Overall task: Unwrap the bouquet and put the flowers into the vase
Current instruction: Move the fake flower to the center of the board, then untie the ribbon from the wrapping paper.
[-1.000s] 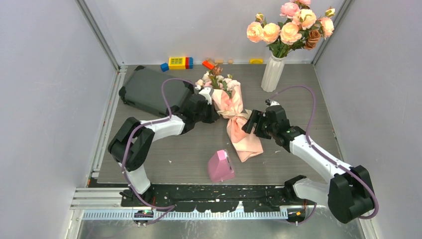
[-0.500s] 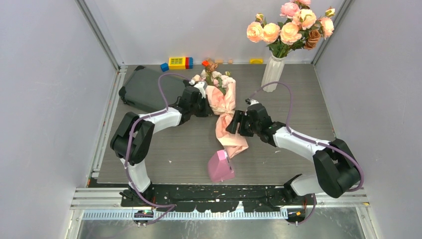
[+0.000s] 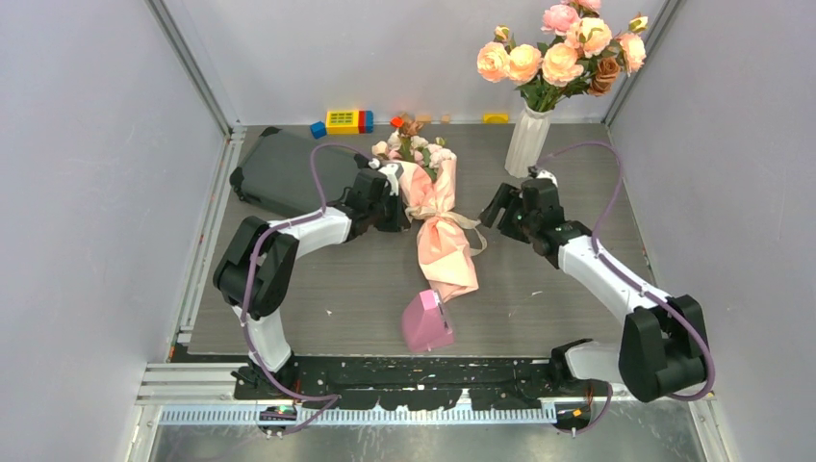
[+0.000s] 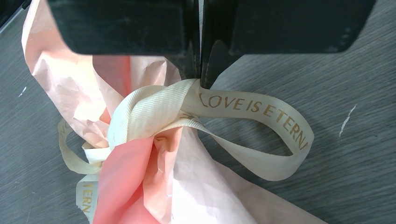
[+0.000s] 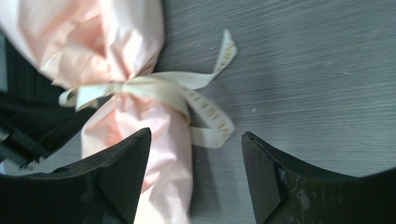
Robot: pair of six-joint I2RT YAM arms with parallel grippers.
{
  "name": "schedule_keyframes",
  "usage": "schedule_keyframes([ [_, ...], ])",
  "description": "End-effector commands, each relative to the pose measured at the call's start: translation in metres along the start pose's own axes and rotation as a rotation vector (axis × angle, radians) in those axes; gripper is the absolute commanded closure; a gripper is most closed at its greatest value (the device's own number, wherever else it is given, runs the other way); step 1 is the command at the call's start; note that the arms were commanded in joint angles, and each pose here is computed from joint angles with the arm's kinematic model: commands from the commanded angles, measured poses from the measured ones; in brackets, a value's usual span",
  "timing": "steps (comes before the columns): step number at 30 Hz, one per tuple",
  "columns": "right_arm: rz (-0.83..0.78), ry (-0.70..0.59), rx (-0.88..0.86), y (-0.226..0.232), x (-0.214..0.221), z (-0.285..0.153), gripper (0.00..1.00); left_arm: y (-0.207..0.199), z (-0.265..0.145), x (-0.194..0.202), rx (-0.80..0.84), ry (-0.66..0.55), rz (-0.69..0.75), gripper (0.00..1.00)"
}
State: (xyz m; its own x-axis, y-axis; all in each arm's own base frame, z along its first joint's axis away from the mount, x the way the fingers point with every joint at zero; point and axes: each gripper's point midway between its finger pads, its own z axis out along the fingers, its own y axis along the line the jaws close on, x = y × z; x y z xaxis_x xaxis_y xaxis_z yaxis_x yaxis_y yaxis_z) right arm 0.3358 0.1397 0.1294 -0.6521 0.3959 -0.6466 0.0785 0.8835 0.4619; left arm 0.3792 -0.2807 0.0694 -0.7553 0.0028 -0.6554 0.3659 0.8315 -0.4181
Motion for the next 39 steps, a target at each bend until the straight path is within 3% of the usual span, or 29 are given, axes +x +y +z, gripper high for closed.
schedule_keyframes([
  [1, 0.098, 0.031, 0.061, -0.028, -0.002, 0.012, 0.26, -0.012, -0.011, -0.023, 0.032, -0.046, 0.014, 1.0],
  [9, 0.183, 0.107, -0.04, -0.023, 0.021, 0.042, 0.3, -0.009, -0.017, -0.018, 0.019, -0.046, 0.011, 1.0],
  [18, 0.191, 0.149, -0.054, -0.027, 0.04, 0.048, 0.3, -0.006, -0.021, -0.013, 0.003, -0.028, 0.015, 1.0],
  [29, 0.204, 0.202, -0.013, -0.03, 0.057, 0.063, 0.44, -0.008, -0.021, -0.014, 0.013, -0.037, 0.009, 1.0],
  [31, 0.197, 0.204, -0.005, -0.03, 0.058, 0.066, 0.51, -0.008, -0.021, -0.013, 0.013, -0.036, 0.008, 1.0],
  [34, 0.194, 0.213, 0.001, -0.029, 0.057, 0.066, 0.81, -0.008, -0.021, -0.012, 0.015, -0.034, 0.005, 1.0],
  [36, 0.194, 0.205, 0.0, -0.025, 0.05, 0.061, 0.96, -0.008, -0.021, -0.012, 0.015, -0.033, 0.005, 1.0],
  [39, 0.192, 0.161, -0.031, -0.008, 0.025, 0.049, 0.99, -0.007, -0.022, -0.011, 0.013, -0.033, 0.011, 1.0],
])
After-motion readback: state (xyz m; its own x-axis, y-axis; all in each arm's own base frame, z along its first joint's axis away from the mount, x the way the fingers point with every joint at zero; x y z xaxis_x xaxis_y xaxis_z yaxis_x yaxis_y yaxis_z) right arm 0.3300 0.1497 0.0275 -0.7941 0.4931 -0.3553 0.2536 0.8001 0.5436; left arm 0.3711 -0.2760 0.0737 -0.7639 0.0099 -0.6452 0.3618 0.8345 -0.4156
